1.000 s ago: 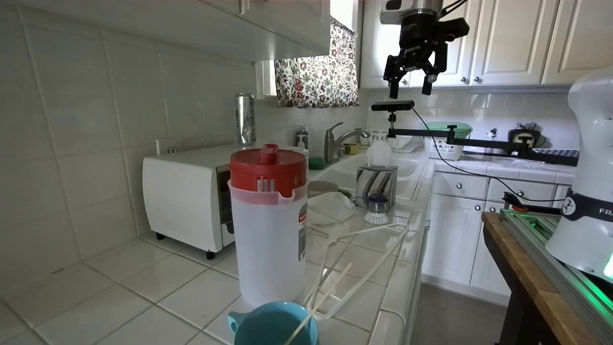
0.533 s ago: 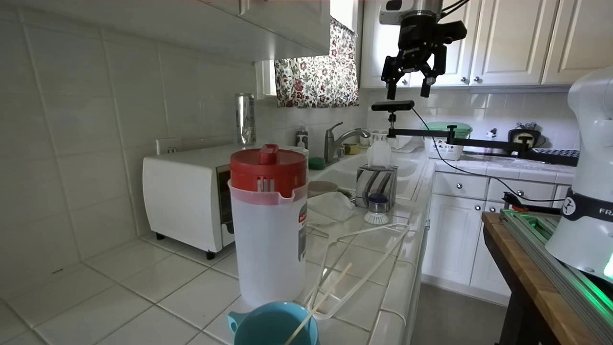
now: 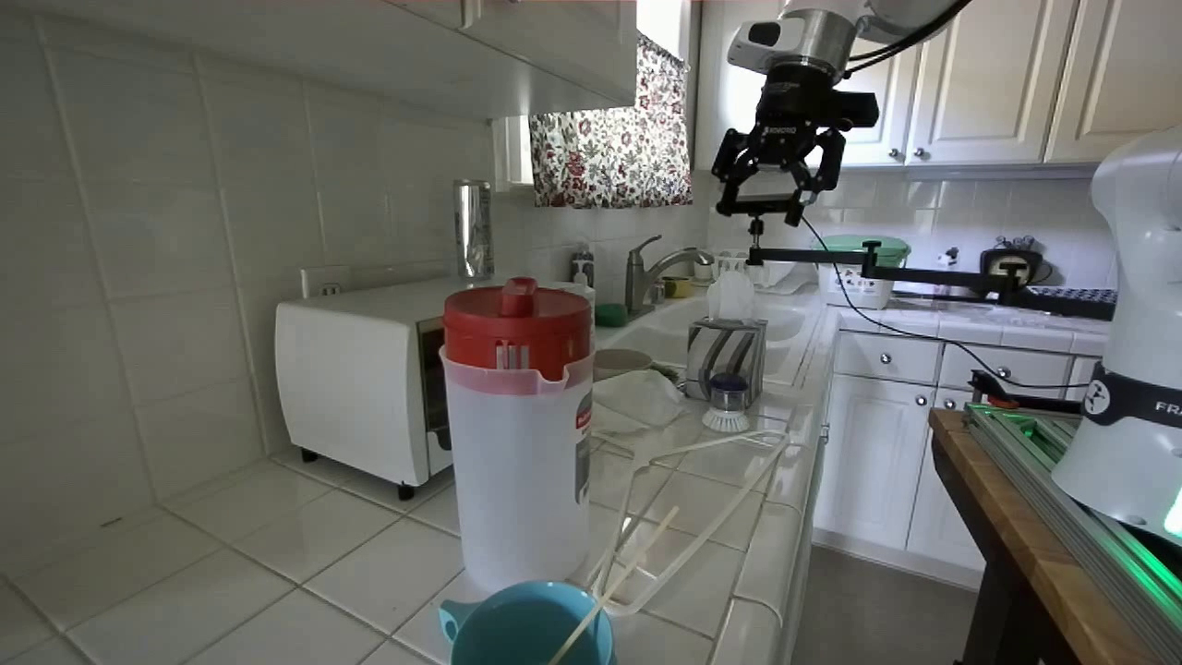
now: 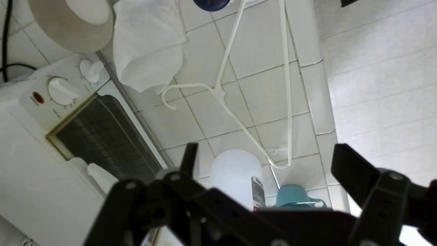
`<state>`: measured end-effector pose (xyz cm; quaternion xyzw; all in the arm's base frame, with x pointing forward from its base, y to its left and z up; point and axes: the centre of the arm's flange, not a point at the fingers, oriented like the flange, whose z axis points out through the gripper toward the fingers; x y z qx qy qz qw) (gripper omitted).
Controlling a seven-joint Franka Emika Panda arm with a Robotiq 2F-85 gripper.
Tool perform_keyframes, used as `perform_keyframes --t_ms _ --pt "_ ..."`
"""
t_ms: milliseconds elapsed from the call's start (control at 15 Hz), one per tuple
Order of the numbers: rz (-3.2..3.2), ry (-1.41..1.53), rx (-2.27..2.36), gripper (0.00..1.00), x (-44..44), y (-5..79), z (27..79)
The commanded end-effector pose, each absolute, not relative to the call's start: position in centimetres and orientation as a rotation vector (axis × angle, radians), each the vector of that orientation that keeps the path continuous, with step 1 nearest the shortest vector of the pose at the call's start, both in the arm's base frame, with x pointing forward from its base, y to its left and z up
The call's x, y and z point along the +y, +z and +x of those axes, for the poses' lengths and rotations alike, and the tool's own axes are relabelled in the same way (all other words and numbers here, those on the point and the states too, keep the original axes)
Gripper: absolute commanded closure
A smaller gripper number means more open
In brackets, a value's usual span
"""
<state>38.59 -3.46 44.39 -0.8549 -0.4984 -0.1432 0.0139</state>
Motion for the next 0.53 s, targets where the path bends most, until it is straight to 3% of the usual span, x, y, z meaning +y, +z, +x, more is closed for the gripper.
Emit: perform_keyframes --t_ms 0,467 --pt "-2.623 -0.535 -1.501 0.0 -3.87 43.74 38.69" --pt "-2.657 -0.465 -1.435 0.0 -4.43 43.13 38.57"
